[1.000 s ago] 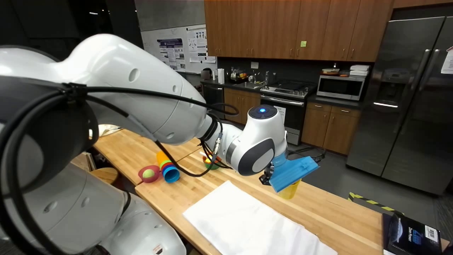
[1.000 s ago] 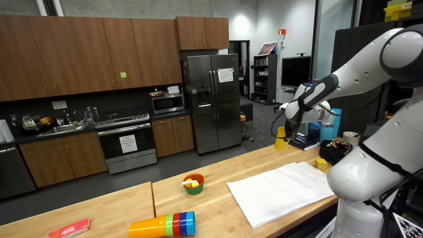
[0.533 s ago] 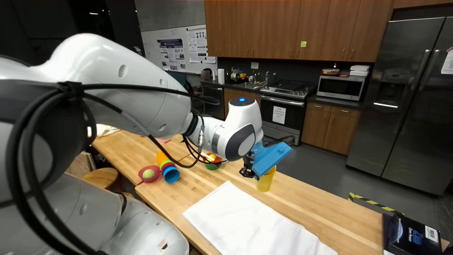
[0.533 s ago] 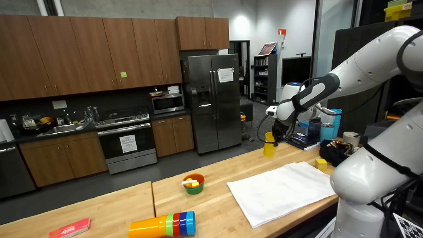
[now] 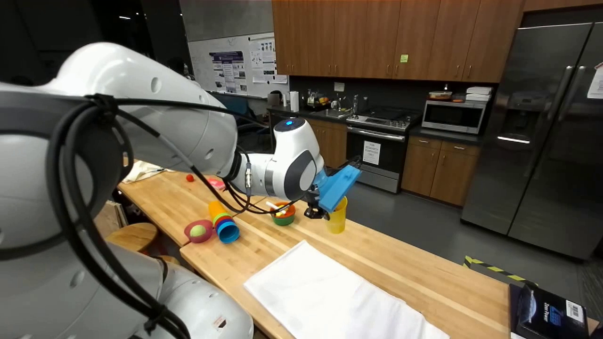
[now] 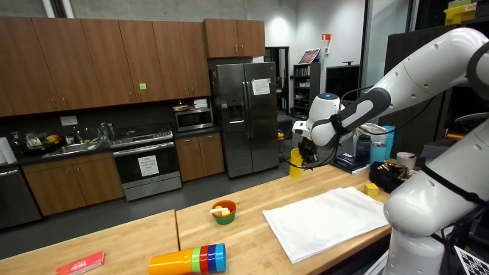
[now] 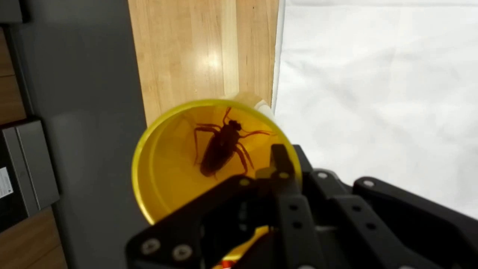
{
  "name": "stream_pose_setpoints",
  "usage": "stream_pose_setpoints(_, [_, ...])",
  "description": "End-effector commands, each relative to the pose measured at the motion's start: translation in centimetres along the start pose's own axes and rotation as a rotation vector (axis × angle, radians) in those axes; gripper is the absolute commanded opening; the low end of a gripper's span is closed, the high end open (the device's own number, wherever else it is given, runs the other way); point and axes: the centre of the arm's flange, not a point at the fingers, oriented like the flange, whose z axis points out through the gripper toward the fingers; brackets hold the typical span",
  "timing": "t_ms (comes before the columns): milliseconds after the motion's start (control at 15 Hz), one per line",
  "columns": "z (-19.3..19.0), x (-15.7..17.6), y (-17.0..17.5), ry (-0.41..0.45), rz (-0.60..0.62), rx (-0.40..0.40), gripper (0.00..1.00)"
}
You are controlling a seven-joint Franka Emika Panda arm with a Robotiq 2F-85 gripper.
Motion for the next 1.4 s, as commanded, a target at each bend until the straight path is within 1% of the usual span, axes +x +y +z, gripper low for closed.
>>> stream_pose_setpoints(0, [1.2, 1.8, -2.5, -0.014, -0.003, 0.013, 0.01])
stream_pose_setpoints(200, [2.9, 2.2, -3.2, -0.033, 0.03, 0.05, 0.01])
stream_pose_setpoints(400, [4.4, 2.1, -3.7, -0.034, 0.063, 0.094, 0.01])
stream_pose_setpoints(600, [5.9, 1.9, -4.0, -0.019, 0.097, 0.062, 0.01])
stream_pose_setpoints(800, [7.2, 1.7, -4.1, -0.003, 0.123, 0.007, 0.01])
stream_pose_setpoints(933, [8.4, 1.7, -4.2, -0.02, 0.11, -0.011, 0.01])
stream_pose_setpoints(1000, [9.1, 1.9, -4.4, -0.04, 0.093, 0.014, 0.01])
stream_pose_setpoints(1133, [10.5, 1.4, -4.9, -0.085, 0.06, 0.088, 0.01])
stream_pose_setpoints(1333, [11.7, 0.6, -5.8, -0.135, 0.027, 0.216, 0.01])
